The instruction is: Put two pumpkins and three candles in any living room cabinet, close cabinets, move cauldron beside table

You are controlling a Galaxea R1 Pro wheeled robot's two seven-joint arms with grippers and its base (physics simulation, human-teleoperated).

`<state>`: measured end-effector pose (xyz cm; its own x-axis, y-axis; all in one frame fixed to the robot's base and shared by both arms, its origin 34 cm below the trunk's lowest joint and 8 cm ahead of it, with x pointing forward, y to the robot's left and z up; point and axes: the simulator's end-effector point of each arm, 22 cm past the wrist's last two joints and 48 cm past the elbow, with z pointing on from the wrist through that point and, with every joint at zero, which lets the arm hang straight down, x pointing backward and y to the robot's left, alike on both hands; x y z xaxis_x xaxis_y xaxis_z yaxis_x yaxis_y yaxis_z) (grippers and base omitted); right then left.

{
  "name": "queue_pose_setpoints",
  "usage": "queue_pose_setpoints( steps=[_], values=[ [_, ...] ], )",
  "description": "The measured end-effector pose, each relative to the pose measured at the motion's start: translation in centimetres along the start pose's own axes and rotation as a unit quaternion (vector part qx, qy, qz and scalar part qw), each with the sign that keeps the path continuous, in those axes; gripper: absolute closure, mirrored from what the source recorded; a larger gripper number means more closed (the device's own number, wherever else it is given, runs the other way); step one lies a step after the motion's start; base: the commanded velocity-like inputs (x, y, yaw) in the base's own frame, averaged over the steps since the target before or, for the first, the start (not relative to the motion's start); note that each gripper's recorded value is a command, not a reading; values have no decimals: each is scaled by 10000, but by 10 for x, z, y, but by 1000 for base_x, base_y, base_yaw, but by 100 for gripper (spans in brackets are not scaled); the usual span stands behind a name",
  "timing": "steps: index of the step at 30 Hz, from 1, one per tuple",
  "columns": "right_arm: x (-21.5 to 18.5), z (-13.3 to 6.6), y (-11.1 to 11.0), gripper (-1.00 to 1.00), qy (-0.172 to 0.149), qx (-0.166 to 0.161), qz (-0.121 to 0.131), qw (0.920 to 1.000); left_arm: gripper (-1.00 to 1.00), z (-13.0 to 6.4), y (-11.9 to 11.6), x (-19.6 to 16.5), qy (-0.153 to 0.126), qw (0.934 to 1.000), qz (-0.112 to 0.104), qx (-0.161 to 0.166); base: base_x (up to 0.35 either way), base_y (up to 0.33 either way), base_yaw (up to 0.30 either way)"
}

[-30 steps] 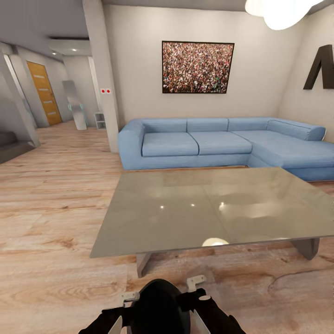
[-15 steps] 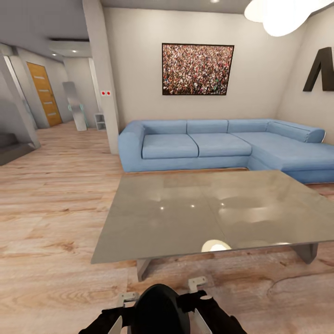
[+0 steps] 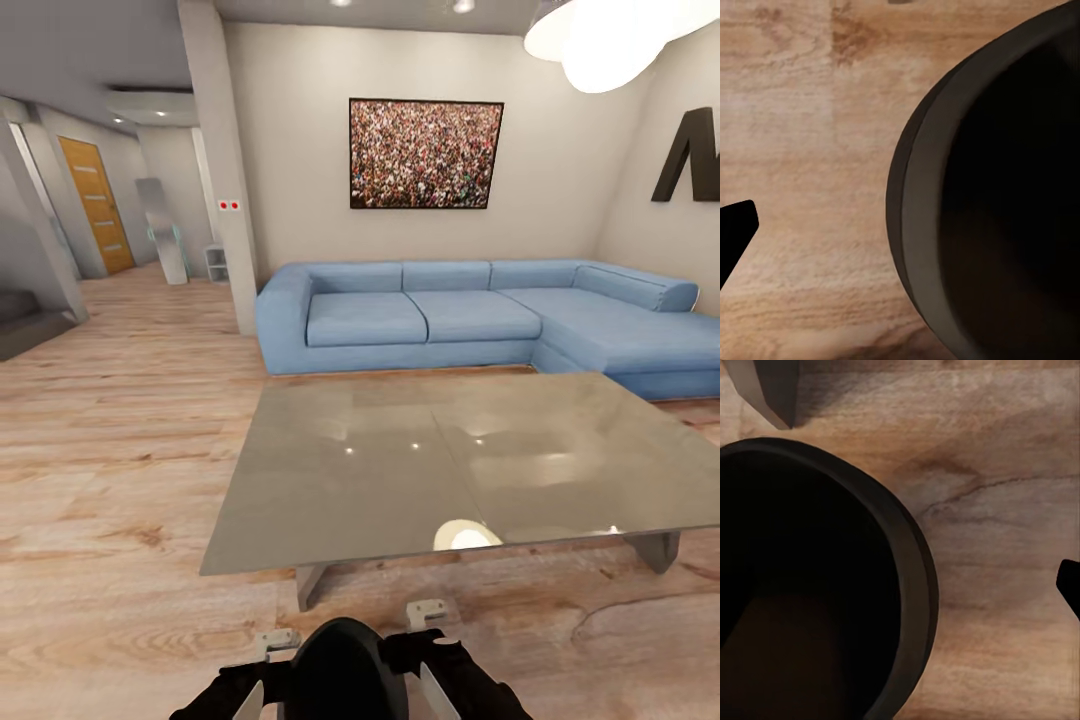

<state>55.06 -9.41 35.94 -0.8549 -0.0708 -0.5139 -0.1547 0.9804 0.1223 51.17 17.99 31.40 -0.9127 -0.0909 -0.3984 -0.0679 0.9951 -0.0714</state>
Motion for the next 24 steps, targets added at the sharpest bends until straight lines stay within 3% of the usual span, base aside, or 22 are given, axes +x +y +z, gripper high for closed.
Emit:
queue_pose_setpoints(
  steps=[8,15,24],
  values=[
    [-12,-13,2,-100,-3,-4,9,10000,-100,-14,-1,-10,0,10000,0,-3,0,0,0],
    [-23,-24,3,-100,-1,-4,9,10000,-100,-27,-2,-19,3,10000,0,-8,-207,22,0],
    [-35,-38,5,-100,-1,-4,10,10000,-100,-43,-4,-30,2,10000,0,-8,-30,4,0]
  ],
)
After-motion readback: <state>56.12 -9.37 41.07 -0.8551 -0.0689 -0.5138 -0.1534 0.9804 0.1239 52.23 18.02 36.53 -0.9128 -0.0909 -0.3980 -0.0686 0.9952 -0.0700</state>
